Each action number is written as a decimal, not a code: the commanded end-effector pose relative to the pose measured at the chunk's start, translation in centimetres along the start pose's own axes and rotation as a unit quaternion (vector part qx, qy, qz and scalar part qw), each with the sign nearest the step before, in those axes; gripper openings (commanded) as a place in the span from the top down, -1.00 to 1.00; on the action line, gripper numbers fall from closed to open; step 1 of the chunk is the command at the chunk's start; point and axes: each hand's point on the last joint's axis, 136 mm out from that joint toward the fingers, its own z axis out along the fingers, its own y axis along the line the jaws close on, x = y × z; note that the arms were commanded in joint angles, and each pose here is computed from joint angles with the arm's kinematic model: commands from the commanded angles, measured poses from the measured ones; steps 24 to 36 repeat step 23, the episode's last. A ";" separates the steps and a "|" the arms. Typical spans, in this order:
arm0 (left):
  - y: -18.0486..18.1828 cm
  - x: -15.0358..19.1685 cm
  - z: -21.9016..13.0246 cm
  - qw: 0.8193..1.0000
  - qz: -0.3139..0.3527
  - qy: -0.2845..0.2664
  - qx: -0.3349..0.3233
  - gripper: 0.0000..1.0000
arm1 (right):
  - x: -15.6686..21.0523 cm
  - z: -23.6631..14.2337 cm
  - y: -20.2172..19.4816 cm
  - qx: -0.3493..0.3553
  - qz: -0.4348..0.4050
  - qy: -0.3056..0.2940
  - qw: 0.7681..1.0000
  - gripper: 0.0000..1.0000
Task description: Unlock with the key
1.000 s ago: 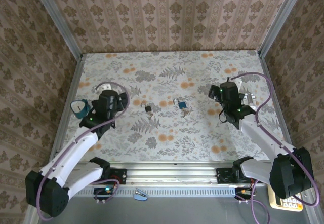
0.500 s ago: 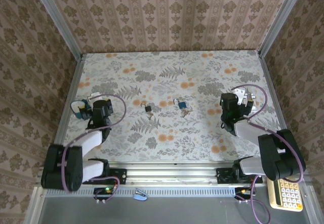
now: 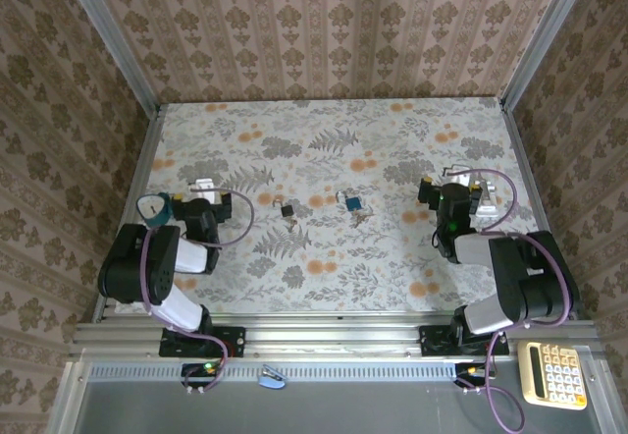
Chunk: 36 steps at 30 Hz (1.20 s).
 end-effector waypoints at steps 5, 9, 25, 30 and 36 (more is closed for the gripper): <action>-0.4 -1.9 0.9 1.000 0.000 -0.016 0.013 -1.00 | -0.3 0.5 0.6 -0.040 0.016 -0.010 0.999 -1.00; -0.3 -2.0 0.9 1.000 0.002 -0.018 0.013 -1.00 | -0.5 0.5 1.1 -0.036 0.002 -0.014 0.999 -1.00; -0.4 -2.0 0.9 1.000 0.002 -0.018 0.014 -1.00 | -0.4 0.6 1.1 -0.046 0.007 -0.010 0.999 -1.00; -0.4 -2.0 0.9 1.000 0.002 -0.018 0.014 -1.00 | -0.4 0.6 1.1 -0.046 0.007 -0.010 0.999 -1.00; -0.4 -2.0 0.9 1.000 0.002 -0.018 0.014 -1.00 | -0.4 0.6 1.1 -0.046 0.007 -0.010 0.999 -1.00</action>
